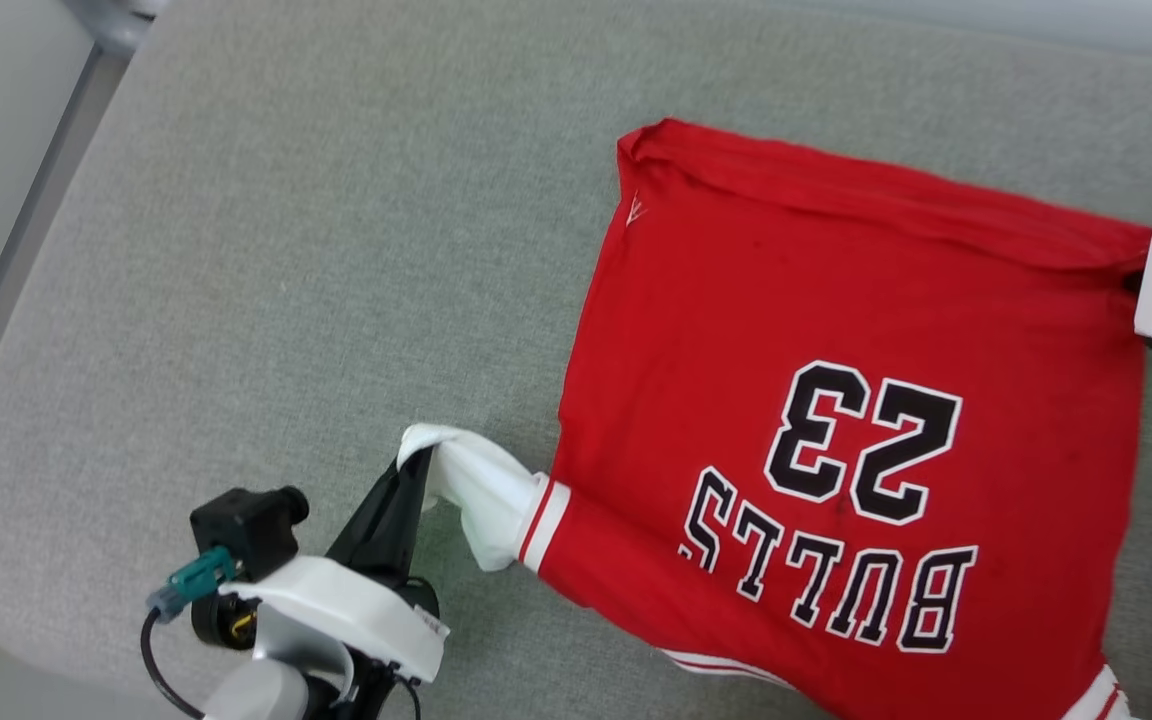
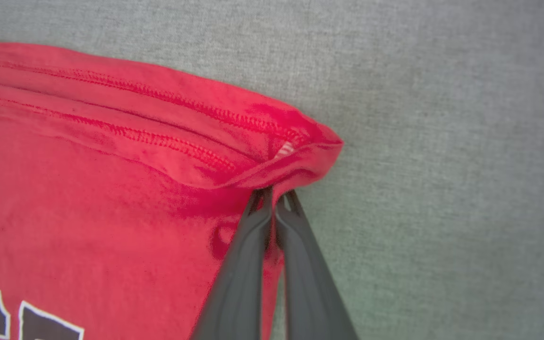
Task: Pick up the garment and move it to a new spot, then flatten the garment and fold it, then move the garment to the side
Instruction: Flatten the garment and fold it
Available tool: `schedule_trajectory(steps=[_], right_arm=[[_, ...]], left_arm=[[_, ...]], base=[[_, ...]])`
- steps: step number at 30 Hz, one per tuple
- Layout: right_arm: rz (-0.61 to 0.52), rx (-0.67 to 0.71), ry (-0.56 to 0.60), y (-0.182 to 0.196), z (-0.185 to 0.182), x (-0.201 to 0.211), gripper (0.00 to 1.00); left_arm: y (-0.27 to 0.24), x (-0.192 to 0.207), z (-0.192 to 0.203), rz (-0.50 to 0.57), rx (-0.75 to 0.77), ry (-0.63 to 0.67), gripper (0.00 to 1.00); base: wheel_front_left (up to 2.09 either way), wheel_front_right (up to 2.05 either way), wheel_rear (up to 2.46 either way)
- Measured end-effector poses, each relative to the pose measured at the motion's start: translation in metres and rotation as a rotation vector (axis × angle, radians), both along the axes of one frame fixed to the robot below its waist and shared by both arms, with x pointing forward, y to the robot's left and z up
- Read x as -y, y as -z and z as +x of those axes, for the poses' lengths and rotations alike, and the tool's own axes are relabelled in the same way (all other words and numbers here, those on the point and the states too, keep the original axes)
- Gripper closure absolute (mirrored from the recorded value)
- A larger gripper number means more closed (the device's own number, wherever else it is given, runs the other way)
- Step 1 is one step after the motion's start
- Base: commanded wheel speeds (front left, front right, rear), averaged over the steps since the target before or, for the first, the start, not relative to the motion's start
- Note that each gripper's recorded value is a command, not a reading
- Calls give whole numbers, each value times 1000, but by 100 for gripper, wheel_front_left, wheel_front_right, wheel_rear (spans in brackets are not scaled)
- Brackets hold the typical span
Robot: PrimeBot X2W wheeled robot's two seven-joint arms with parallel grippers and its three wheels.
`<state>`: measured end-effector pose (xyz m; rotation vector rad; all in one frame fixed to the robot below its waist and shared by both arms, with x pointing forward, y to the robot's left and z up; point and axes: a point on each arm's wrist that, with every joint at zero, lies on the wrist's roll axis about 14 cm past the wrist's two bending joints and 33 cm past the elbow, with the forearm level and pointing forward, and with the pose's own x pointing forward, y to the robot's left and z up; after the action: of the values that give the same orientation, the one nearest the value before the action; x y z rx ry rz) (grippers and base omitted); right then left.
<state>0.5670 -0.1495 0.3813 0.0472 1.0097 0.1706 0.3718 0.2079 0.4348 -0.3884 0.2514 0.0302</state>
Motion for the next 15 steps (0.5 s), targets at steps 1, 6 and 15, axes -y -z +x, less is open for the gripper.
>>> schedule_trajectory(steps=[1,6,15], right_arm=[[-10,17,-3,-5,-3,4,100],[-44,101,10,-35,-25,34,100],[-73,119,162,-44,-135,113,100]], left_arm=[[0,0,-3,-3,-1,-4,100],[-2,0,-16,-4,-1,-4,100],[-2,15,-34,-10,-27,40,100]], base=[[0,0,0],[0,0,0],[0,0,0]])
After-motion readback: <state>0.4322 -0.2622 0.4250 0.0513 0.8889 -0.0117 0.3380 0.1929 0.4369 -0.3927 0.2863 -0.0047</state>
